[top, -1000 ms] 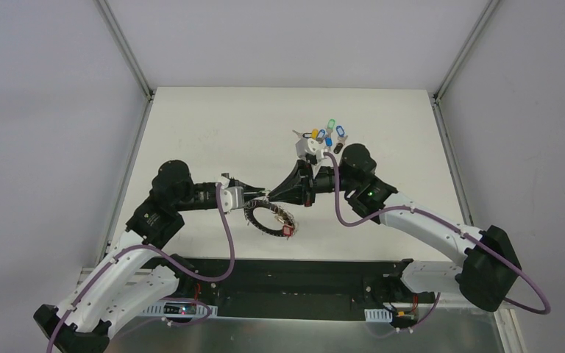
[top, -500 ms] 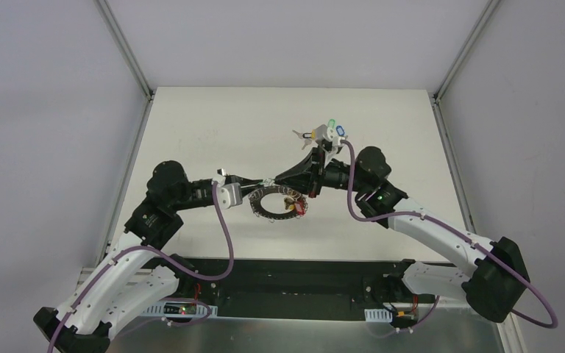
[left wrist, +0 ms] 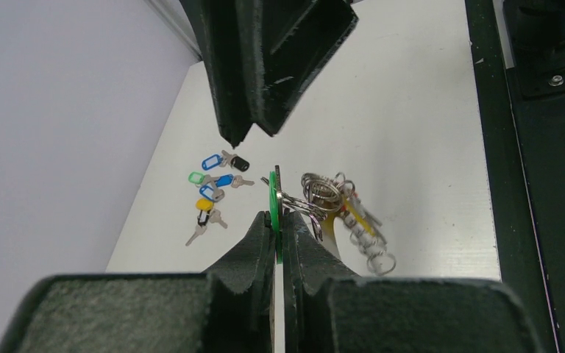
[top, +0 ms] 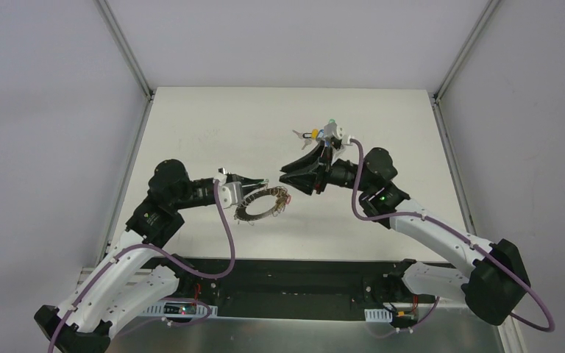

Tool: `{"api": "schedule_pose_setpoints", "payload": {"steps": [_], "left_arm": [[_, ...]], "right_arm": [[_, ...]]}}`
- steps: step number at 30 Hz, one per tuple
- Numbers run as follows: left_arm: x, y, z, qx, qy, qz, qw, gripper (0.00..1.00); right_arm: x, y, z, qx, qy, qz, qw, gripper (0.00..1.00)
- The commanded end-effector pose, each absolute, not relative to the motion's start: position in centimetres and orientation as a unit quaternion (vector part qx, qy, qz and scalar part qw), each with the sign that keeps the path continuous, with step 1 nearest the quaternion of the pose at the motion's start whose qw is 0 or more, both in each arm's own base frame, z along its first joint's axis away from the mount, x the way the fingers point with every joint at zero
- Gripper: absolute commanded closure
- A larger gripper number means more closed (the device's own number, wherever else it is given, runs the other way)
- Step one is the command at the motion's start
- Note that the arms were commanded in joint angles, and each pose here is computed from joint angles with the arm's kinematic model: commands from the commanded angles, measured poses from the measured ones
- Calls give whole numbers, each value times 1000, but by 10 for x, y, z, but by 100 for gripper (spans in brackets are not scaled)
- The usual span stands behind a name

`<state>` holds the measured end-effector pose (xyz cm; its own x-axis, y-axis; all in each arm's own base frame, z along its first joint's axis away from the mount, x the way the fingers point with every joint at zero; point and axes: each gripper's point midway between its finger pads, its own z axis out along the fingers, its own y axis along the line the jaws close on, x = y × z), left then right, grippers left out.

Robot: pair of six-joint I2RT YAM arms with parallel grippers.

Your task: Remove the keys from the keyring

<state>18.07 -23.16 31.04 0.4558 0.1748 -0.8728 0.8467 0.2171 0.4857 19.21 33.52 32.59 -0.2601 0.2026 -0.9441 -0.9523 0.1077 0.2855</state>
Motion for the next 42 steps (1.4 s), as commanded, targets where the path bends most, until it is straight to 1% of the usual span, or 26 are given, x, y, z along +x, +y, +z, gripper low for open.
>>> {"api": "schedule_pose_setpoints", "payload": {"steps": [1, 4, 6, 12, 26, 27, 29, 30, 31, 33, 34, 38, 42], "left_arm": [[173, -235, 331, 573, 407, -275, 656, 100], [170, -237, 331, 577, 402, -283, 652, 100], [167, -238, 331, 579, 399, -289, 649, 100], [164, -240, 331, 583, 394, -298, 645, 100], [162, -242, 333, 582, 389, -309, 644, 100], [162, -242, 332, 582, 390, -309, 644, 100], [162, -241, 333, 581, 389, -306, 645, 100], [162, -241, 333, 581, 390, -306, 646, 100], [162, -241, 333, 581, 390, -305, 646, 100], [163, -241, 332, 580, 391, -304, 647, 100], [163, -241, 332, 580, 391, -304, 646, 100], [166, -239, 332, 577, 394, -293, 652, 100], [172, -233, 332, 571, 403, -266, 664, 100]], "right_arm": [[163, 326, 328, -427, 477, 559, 527, 58], [156, 327, 326, -446, 464, 560, 522, 50], [154, 330, 328, -449, 461, 565, 516, 47], [149, 348, 329, -454, 459, 574, 503, 45], [142, 372, 323, -471, 459, 569, 493, 46], [142, 373, 322, -473, 461, 569, 491, 50], [142, 374, 320, -474, 464, 568, 487, 63], [143, 374, 320, -472, 466, 565, 491, 70], [145, 373, 320, -468, 469, 563, 495, 81], [147, 371, 323, -460, 472, 559, 503, 98], [148, 370, 324, -454, 475, 558, 506, 100], [156, 365, 329, -429, 493, 549, 521, 100], [165, 359, 337, -390, 519, 563, 511, 100]]}}
